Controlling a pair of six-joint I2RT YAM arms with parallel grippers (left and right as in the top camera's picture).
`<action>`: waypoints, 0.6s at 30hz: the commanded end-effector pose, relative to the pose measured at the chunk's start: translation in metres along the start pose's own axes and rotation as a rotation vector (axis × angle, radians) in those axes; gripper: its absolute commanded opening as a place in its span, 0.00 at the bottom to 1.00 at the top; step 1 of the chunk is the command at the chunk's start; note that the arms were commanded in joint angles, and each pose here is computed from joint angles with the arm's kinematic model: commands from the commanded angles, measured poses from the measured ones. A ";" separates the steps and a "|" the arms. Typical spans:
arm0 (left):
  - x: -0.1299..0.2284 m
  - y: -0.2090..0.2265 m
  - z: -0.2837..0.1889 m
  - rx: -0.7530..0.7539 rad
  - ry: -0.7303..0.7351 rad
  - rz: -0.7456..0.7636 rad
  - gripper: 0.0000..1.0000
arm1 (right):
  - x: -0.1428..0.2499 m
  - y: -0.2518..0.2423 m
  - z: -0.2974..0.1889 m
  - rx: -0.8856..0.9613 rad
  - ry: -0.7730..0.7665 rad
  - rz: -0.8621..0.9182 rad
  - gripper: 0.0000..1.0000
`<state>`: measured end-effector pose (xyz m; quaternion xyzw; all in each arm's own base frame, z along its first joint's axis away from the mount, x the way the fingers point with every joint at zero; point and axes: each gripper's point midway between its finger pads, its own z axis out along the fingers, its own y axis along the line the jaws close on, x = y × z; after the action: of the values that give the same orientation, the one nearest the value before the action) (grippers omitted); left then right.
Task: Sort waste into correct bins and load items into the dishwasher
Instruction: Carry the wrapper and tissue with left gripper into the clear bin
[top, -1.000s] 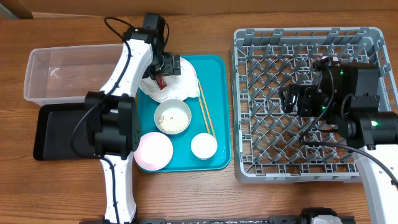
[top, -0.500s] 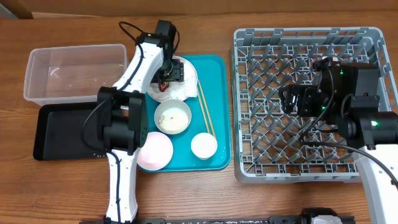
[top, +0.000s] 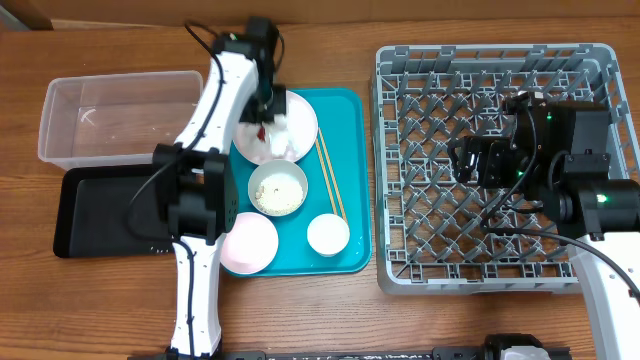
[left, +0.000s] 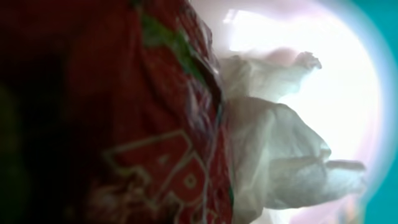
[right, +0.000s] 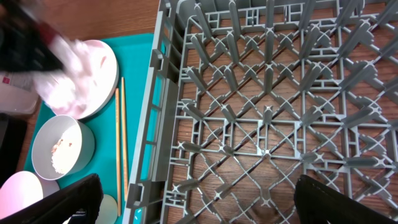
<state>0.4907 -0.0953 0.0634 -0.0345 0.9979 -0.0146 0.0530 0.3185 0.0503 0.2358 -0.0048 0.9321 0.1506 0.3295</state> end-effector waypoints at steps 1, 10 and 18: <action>-0.035 0.019 -0.087 0.066 -0.182 -0.069 0.04 | -0.007 0.003 -0.005 -0.008 -0.022 -0.009 1.00; -0.026 0.134 -0.120 0.007 -0.166 -0.368 0.04 | -0.007 0.003 -0.005 -0.009 -0.023 -0.009 1.00; -0.015 0.197 -0.075 -0.026 -0.078 -0.506 0.04 | -0.007 0.003 -0.005 -0.009 -0.023 -0.009 1.00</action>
<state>0.4860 0.1007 0.1626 -0.2697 0.9559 -0.0162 0.1147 0.3185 0.0503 0.2356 -0.0049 0.9321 0.1504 0.3293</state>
